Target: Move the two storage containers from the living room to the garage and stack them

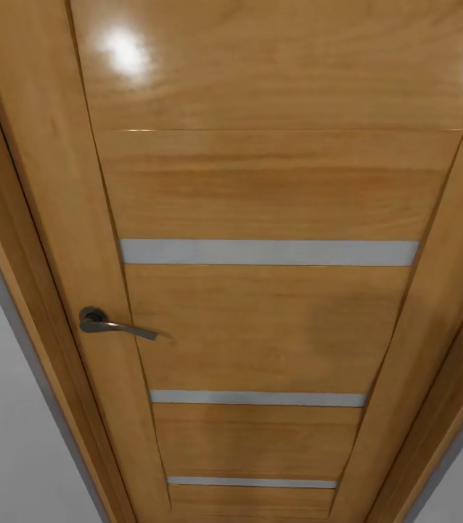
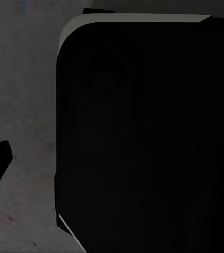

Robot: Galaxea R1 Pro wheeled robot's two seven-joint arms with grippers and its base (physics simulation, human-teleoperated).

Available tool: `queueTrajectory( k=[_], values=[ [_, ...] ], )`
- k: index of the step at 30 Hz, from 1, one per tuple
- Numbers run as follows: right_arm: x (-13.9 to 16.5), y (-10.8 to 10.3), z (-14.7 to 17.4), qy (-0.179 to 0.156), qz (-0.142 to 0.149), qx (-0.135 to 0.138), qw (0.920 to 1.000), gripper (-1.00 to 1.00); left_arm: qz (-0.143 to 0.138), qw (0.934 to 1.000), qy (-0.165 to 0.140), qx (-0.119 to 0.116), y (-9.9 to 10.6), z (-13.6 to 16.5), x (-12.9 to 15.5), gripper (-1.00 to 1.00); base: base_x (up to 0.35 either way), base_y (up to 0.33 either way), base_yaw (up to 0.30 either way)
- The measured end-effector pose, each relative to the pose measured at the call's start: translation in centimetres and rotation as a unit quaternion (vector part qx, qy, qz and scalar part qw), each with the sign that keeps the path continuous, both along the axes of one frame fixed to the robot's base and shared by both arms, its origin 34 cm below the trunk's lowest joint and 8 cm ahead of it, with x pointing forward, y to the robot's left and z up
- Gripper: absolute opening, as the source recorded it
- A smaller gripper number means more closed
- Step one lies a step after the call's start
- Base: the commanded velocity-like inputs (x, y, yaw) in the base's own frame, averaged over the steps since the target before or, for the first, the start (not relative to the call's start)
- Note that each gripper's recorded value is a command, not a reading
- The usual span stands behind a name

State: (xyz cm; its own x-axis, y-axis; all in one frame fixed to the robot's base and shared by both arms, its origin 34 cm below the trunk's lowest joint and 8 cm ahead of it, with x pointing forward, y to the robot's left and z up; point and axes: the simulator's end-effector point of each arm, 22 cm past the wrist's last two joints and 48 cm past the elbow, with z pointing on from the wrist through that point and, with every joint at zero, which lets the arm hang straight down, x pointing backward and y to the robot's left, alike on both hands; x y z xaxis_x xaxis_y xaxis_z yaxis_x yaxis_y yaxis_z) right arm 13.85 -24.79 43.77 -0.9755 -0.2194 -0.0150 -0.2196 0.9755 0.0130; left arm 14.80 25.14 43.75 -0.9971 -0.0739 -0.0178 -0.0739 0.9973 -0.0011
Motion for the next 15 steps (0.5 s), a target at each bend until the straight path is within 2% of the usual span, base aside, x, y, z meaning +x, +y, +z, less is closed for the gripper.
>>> queueTrajectory(
  k=[15],
  values=[
    [0.07, 0.06, 0.00, -0.002, 0.003, 0.001, 1.0000, 1.00, -0.001, 1.0000, 0.000, -0.001, -0.06, 0.00, 0.00, 1.00, 0.000, 0.000, 0.000]
  ],
)
